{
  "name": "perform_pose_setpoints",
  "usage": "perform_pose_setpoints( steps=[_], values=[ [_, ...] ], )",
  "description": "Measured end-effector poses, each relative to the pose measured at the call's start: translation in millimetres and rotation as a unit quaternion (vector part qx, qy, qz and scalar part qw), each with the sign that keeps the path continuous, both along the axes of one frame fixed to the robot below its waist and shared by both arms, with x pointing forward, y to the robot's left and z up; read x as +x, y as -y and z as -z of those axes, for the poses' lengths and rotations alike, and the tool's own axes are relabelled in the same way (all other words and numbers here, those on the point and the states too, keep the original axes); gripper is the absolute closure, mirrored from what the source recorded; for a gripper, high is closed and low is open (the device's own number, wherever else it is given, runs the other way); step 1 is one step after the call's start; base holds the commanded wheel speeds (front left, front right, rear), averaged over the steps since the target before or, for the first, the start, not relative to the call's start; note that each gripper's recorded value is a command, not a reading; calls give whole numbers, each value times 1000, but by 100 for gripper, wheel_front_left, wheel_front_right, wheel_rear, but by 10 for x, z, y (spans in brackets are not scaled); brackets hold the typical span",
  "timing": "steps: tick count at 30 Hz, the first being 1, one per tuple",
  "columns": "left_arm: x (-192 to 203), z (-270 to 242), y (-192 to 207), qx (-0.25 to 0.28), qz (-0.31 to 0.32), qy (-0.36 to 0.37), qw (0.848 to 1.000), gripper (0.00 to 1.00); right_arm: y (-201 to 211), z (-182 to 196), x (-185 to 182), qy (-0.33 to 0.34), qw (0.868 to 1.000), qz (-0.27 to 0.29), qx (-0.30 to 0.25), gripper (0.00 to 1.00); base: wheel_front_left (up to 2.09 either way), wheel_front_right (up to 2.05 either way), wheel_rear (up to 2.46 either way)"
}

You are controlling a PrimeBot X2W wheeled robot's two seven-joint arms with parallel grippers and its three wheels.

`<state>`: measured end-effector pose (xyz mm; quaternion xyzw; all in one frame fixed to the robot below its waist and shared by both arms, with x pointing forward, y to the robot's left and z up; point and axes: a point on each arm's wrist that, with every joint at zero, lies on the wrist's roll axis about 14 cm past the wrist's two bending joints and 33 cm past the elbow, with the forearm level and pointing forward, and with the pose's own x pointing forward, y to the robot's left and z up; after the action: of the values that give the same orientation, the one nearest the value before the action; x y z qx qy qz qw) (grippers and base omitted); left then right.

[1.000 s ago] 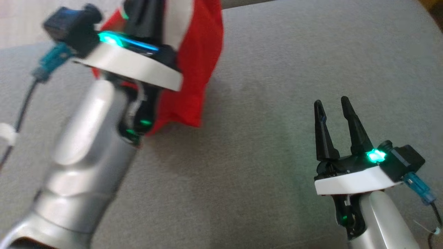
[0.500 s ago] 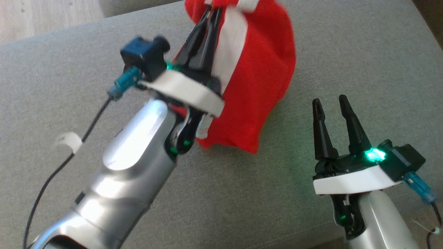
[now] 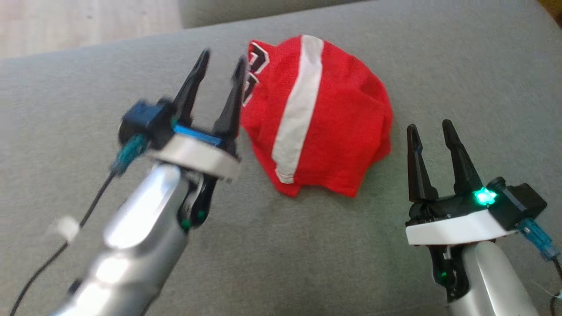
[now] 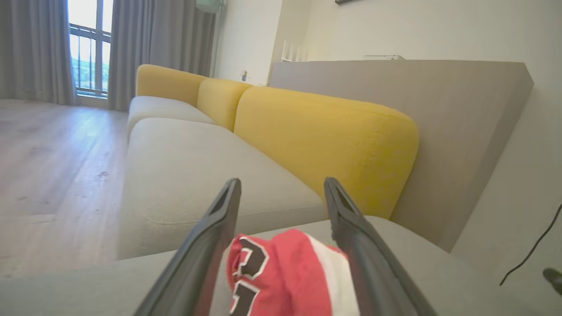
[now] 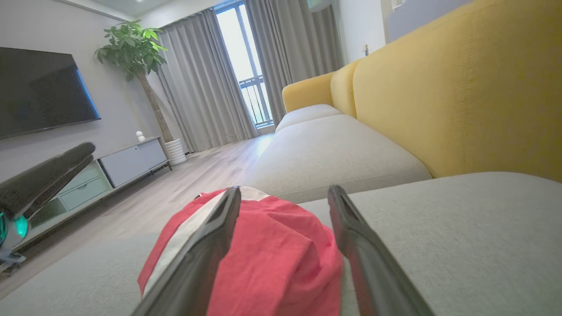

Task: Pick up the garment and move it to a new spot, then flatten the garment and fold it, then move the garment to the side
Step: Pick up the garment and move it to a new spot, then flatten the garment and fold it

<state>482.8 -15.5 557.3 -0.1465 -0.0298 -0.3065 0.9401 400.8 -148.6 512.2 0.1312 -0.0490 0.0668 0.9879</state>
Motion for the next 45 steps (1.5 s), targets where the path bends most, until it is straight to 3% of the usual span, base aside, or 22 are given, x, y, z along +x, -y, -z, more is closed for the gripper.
perform_pose_setpoints(
  steps=[9,17,22,36,45],
  values=[
    [-574,486,-1125,66,-135,-39,988,0,-242,-145,-82,22,999,-35,-8,0,0,0,0],
    [-1090,513,-1264,39,-184,-48,981,0,-344,-105,-276,16,999,-50,-8,0,0,0,0],
    [-1126,475,-1304,18,-204,-48,978,0,-353,-88,-327,13,999,-52,-8,0,0,0,0],
    [-1077,558,-1226,35,-181,-47,982,0,-322,-1,-316,0,999,-47,-7,0,0,0,0],
    [-593,462,-631,90,-67,-30,993,0,-175,140,-149,-20,999,-25,-7,0,0,0,0]
  ],
)
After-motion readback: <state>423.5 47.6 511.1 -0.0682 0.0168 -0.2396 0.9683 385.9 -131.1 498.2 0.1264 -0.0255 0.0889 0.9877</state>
